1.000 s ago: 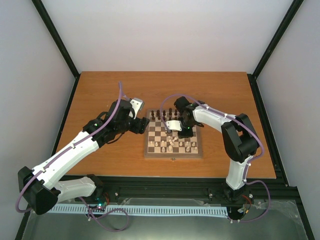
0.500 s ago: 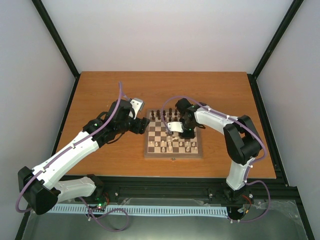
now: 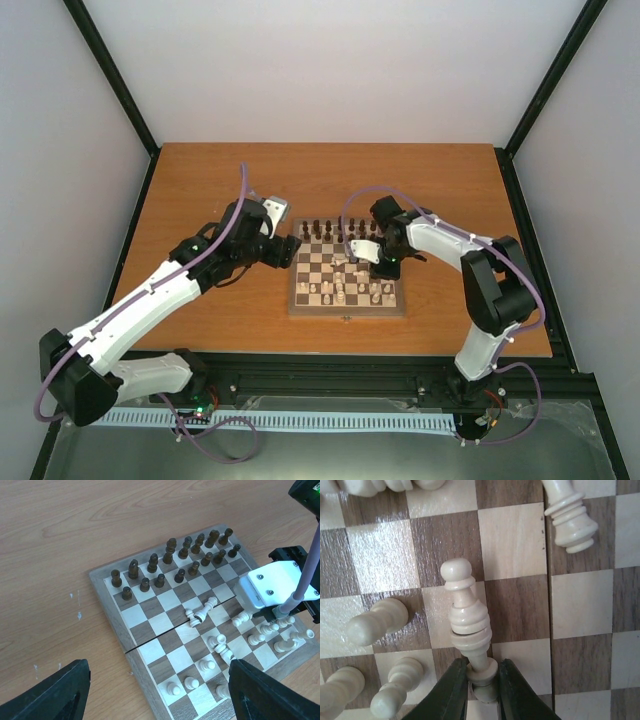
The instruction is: Set up the chess pieces on the board
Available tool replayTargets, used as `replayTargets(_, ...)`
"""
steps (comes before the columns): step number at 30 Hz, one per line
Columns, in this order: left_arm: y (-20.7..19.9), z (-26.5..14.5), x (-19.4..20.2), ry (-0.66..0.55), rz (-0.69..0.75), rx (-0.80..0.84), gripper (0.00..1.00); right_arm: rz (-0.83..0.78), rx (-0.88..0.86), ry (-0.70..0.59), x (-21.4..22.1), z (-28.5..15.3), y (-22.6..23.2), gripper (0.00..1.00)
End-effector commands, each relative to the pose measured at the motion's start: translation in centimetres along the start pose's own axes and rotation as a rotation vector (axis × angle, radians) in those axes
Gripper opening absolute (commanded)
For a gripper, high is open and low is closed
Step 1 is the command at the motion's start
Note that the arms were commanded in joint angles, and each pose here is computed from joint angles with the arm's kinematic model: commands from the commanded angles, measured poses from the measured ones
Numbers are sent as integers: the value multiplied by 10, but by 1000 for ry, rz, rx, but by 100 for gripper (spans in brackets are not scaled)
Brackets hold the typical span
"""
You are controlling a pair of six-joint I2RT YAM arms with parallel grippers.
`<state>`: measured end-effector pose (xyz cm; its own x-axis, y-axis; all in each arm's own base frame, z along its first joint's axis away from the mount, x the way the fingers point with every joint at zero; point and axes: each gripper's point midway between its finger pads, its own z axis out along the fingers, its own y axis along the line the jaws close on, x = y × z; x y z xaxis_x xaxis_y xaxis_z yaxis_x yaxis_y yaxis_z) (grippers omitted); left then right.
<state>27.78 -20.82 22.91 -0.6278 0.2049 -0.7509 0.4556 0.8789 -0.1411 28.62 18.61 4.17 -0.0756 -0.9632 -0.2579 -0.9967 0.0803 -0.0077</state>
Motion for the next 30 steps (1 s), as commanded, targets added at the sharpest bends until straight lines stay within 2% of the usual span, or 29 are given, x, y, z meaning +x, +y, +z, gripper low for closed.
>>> replayTargets(1, -6, 1, -9, -18, -64, 32, 77, 119, 30, -106, -14, -13, -5, 11)
replayTargets(11, -47, 13, -25, -29, -336, 269, 74, 267, 99, -308, -49, -85, -2, 11)
replayTargets(16, -78, 30, -30, -26, -438, 471, 62, 327, 77, -366, -55, -100, 10, 11)
replayTargets(30, -115, 72, -6, 117, -415, 583, 47, 333, 44, -394, -56, -95, 18, 11)
